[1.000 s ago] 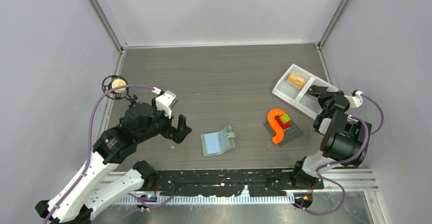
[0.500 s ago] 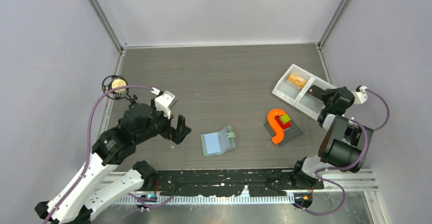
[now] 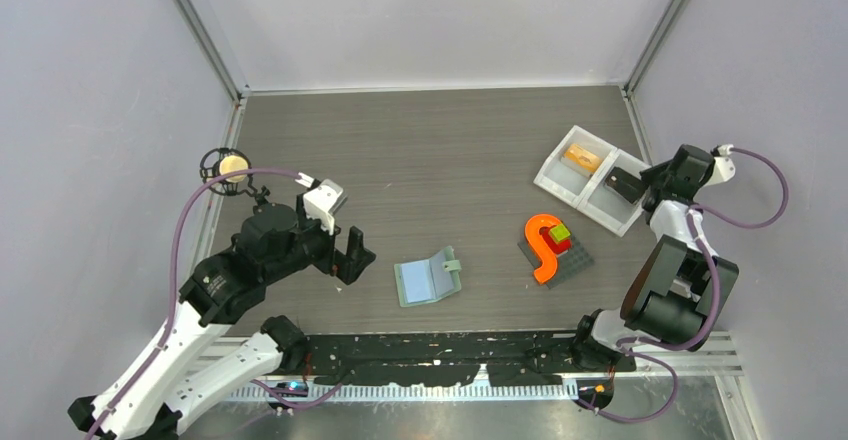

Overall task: Take the credit cards out of the card holder
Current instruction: Place the credit card in the storage box.

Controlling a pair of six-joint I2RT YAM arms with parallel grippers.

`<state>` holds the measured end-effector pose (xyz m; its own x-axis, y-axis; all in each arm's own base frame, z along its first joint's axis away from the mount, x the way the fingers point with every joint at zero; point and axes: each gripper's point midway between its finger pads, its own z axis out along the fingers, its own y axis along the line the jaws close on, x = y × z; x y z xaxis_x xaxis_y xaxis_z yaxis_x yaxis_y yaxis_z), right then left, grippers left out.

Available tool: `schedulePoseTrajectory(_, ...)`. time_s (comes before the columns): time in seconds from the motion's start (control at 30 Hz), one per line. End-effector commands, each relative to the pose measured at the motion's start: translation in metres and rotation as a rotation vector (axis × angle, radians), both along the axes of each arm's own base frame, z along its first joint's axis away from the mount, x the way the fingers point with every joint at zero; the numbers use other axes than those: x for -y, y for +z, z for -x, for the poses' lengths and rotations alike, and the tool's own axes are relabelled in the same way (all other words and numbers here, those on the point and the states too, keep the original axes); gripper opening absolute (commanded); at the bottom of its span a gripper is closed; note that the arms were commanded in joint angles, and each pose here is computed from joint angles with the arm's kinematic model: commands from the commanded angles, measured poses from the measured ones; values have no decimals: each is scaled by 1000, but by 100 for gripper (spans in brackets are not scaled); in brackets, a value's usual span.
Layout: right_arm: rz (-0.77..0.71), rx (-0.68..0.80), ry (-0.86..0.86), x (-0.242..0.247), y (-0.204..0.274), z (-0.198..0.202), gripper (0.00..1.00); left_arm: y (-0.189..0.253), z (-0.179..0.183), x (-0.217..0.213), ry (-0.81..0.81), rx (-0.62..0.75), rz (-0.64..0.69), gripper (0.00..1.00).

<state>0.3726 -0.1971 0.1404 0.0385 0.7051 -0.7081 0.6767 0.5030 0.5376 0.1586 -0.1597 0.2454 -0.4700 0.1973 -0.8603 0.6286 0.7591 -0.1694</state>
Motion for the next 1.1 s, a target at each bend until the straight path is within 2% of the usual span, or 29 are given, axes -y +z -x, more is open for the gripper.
schedulePoseTrajectory(0.0, -63, -144, 94, -25, -19, 9, 26, 6, -3, -1, 4, 40, 14, 100)
schedulePoseTrajectory(0.17, -106, -204, 167, -46, -41, 15, 21, 6, -1, -1, 0, 39, 19, 100)
schedulePoseTrajectory(0.3, -126, -209, 234, -57, -52, 6, 10, 7, 0, -1, -2, 43, 26, 100)
schedulePoseTrajectory(0.37, -159, -257, 251, -61, -68, 6, 6, 7, 0, -2, 1, 47, 28, 100)
schedulePoseTrajectory(0.7, -115, -344, 259, -66, -93, 3, 5, 8, -4, -6, 30, 68, 26, 100)
schedulePoseTrajectory(1.07, -7, -356, 202, -44, -83, -6, 5, 8, -6, -6, 33, 68, 20, 100)
